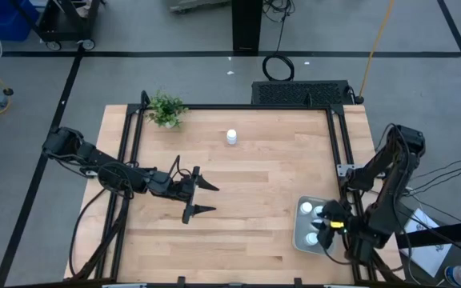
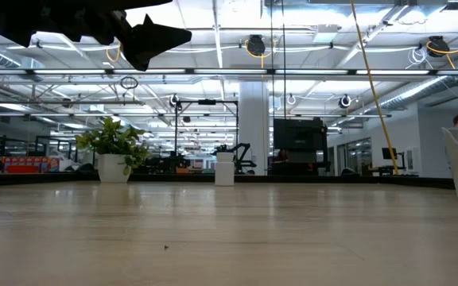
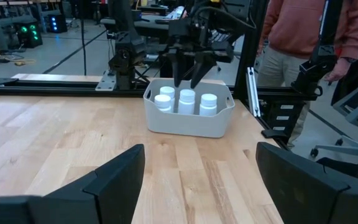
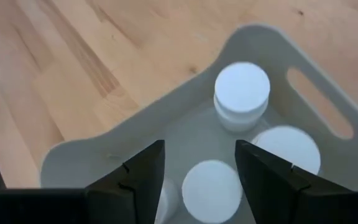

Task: Pick and place pill bottles into a basket
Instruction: Put the white pill bottle into the gray bin

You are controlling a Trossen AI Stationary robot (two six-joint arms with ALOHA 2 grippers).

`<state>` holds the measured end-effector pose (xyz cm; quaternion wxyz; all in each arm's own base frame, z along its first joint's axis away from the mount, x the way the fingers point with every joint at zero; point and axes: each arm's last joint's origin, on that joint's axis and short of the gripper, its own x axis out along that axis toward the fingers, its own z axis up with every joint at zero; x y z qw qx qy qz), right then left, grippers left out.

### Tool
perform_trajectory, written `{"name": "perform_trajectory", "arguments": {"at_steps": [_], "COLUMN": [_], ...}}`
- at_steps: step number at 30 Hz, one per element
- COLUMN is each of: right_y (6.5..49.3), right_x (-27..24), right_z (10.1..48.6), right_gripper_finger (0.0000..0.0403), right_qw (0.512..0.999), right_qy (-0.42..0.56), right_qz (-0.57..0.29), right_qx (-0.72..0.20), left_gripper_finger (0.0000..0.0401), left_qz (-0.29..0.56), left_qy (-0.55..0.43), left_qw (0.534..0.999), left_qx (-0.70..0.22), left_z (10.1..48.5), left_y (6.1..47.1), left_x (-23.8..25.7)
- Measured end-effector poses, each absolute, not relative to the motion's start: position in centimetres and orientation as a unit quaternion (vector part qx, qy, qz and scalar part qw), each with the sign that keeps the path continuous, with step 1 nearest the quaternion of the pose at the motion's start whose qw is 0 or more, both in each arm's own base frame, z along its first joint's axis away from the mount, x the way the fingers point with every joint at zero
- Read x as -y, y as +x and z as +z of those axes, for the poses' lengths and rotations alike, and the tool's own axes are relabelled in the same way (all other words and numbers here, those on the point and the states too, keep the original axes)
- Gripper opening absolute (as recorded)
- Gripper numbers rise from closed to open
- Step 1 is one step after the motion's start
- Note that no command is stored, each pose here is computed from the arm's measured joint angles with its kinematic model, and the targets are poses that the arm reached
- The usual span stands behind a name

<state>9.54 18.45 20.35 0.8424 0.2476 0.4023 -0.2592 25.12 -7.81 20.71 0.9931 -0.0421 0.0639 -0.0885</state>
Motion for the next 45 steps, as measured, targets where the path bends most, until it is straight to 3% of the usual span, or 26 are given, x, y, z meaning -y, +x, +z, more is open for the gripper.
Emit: {"name": "perform_trajectory", "arguments": {"at_steps": [10,19,27,36,45], "right_y": [11.0,13.9,18.1,22.3,24.6], "right_x": [-16.3,-14.9,-13.3,-7.8,-1.4], "right_z": [23.1,26.2,28.3,27.3,24.1], "right_gripper_finger": [0.0187,0.0187,0.0187,0.0187,0.0187], "right_qw": [0.900,0.953,0.971,0.965,0.966], "right_qy": [0.197,0.115,0.035,-0.003,-0.033], "right_qz": [-0.210,-0.168,-0.150,-0.170,-0.162], "right_qx": [-0.326,-0.223,-0.181,-0.201,-0.199], "left_gripper_finger": [0.0310,0.0310,0.0310,0.0310,0.0310], "left_qz": [-0.071,0.078,0.148,0.167,0.161], "left_qy": [-0.051,-0.076,-0.079,-0.077,-0.054], "left_qw": [0.992,0.986,0.978,0.974,0.971], "left_qx": [-0.087,-0.127,-0.126,-0.130,-0.167], "left_z": [20.2,19.1,19.0,18.9,18.2], "left_y": [25.1,25.2,25.7,25.8,25.5], "left_x": [7.7,5.9,2.8,1.8,2.1]}}
